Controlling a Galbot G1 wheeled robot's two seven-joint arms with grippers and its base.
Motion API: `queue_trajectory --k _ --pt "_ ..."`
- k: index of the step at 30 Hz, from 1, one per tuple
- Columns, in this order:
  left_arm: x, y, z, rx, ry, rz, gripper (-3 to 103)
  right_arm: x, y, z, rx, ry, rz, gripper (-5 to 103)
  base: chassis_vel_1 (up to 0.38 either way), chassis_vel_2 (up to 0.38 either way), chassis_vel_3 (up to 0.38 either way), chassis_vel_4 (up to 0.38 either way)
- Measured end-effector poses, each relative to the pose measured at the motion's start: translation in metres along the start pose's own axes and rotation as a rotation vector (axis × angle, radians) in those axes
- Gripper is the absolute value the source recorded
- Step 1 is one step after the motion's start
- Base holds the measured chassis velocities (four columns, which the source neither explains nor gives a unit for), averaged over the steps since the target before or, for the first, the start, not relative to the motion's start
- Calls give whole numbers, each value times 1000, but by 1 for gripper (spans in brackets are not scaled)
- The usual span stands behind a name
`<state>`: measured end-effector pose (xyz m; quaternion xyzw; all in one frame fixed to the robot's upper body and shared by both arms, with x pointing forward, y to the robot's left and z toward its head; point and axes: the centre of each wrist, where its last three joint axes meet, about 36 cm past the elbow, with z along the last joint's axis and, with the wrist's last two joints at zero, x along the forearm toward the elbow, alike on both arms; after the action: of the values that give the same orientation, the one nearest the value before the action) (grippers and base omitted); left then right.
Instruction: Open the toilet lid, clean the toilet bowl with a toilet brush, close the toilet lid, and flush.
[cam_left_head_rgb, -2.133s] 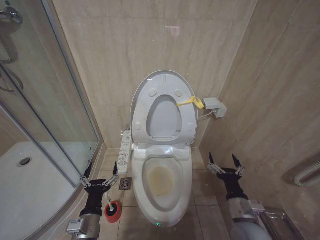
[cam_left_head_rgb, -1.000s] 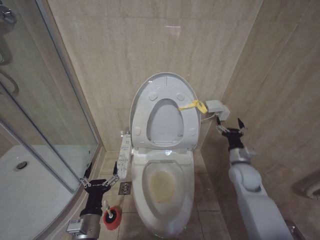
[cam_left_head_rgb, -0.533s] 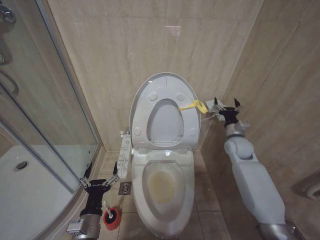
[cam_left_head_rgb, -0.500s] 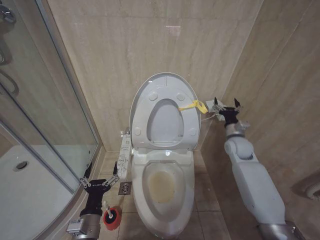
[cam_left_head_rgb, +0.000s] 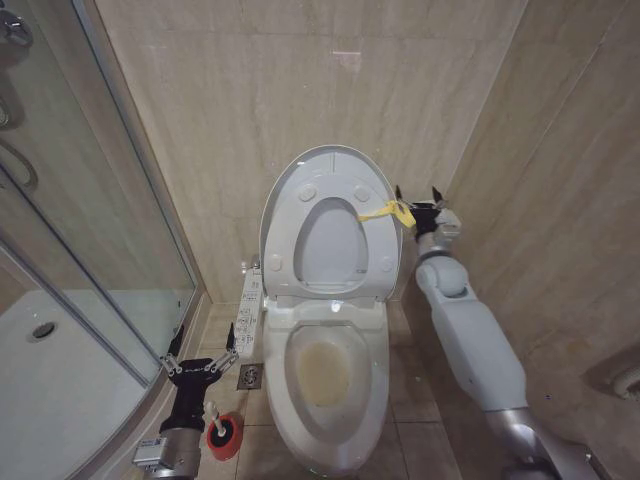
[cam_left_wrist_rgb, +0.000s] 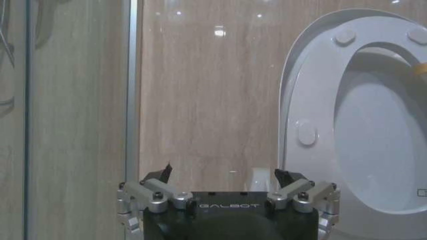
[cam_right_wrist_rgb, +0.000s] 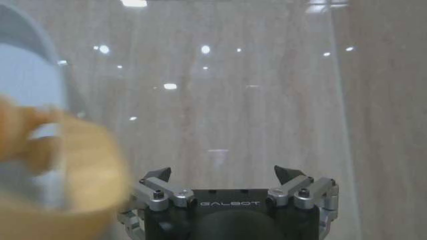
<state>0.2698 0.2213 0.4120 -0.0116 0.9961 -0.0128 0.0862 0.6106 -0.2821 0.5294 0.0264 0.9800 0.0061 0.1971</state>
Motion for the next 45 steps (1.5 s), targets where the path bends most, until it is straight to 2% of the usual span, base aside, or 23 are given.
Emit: queue_trajectory --k 7,11,16,23,25,30,31,36,45 --pt "0 0 0 0 0 0 100 17 8 -1 29 3 -47 100 0 0 0 0" --pt "0 0 0 0 0 0 100 39 -3 1 65 -8 -68 100 0 0 0 0" --pt "0 0 0 0 0 0 100 62 -10 2 79 -6 -80 100 0 0 0 0" --pt "0 0 0 0 0 0 100 131 -22 12 89 45 -87 100 0 0 0 0" --pt "0 0 0 0 0 0 100 140 -23 13 89 51 -86 100 0 0 0 0" --pt "0 0 0 0 0 0 100 189 -31 2 81 49 -76 100 0 0 0 0" --pt "0 0 0 0 0 0 100 189 -31 2 81 49 -76 100 0 0 0 0" --pt "0 0 0 0 0 0 100 244 -25 0 65 83 -66 100 0 0 0 0" --pt "0 0 0 0 0 0 100 287 -5 2 53 111 -32 100 0 0 0 0"
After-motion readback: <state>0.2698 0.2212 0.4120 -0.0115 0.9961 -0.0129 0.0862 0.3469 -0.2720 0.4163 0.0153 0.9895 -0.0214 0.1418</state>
